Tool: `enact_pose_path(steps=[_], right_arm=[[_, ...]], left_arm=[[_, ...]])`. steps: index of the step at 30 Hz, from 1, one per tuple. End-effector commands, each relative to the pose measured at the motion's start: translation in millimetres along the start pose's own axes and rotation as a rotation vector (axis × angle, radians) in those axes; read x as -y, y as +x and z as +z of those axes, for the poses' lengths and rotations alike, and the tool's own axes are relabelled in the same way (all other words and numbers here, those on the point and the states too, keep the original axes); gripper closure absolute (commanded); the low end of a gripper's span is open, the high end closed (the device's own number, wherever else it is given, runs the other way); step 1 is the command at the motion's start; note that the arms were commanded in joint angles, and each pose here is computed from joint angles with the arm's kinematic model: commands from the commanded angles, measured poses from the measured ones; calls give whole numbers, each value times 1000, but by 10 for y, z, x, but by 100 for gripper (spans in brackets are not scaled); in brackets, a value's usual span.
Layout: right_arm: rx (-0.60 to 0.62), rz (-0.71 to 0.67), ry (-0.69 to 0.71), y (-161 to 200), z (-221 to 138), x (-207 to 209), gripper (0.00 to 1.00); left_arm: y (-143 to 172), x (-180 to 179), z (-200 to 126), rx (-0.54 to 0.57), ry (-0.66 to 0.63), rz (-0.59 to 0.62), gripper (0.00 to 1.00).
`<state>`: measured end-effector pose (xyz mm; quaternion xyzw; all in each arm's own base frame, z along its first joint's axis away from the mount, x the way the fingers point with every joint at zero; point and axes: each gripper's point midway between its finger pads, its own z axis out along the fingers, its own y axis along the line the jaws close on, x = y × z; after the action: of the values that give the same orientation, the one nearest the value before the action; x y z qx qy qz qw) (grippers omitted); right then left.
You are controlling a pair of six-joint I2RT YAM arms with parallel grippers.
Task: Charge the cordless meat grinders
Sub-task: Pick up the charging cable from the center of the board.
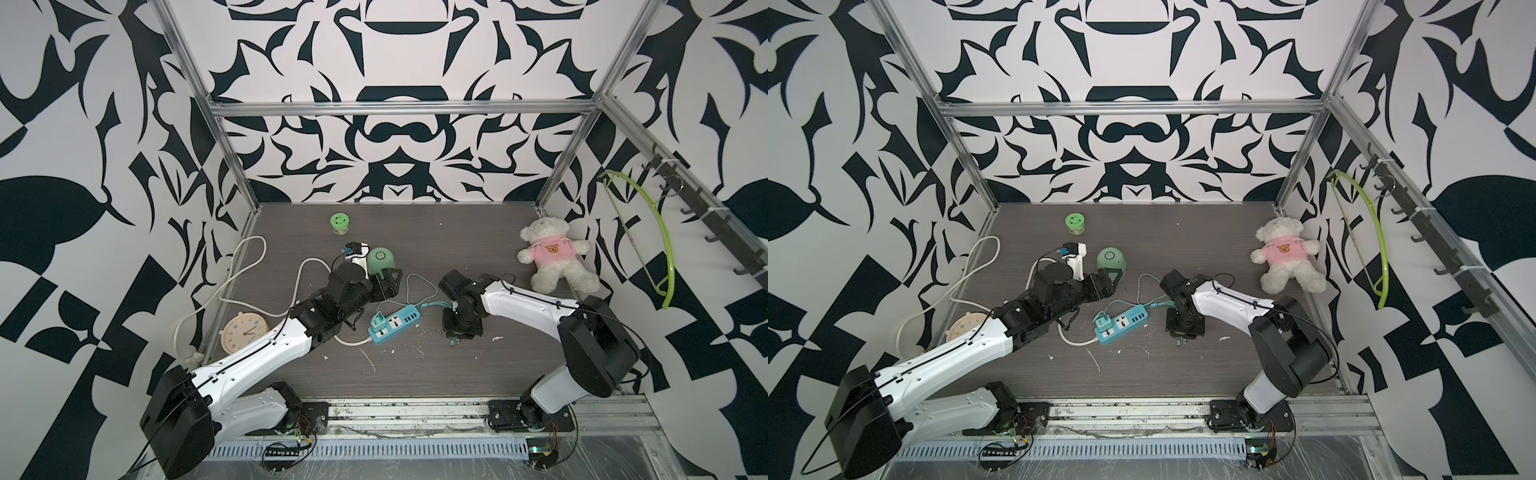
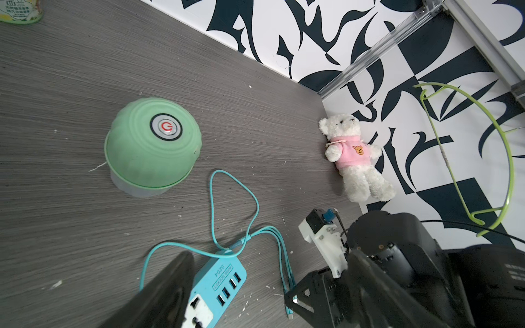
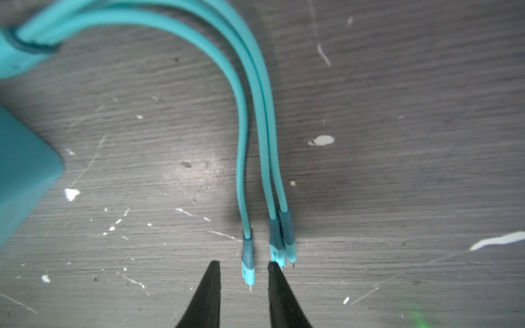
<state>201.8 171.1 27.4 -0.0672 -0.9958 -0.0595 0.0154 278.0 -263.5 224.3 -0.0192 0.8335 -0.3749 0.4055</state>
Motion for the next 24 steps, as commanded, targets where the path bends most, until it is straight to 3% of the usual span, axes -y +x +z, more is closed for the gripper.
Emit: enact_pose_path(steps=[1, 17, 24], right_arm=[[-3, 30, 18, 44, 27, 26, 74], [-58, 45, 41, 152, 192, 13, 83], [-71, 52, 66, 187, 257, 49, 95]], left_arm=[[-122, 64, -43, 36, 9, -5, 12], [-126, 33, -65, 44, -2, -10, 12], [-146, 26, -88, 53, -8, -7, 12]])
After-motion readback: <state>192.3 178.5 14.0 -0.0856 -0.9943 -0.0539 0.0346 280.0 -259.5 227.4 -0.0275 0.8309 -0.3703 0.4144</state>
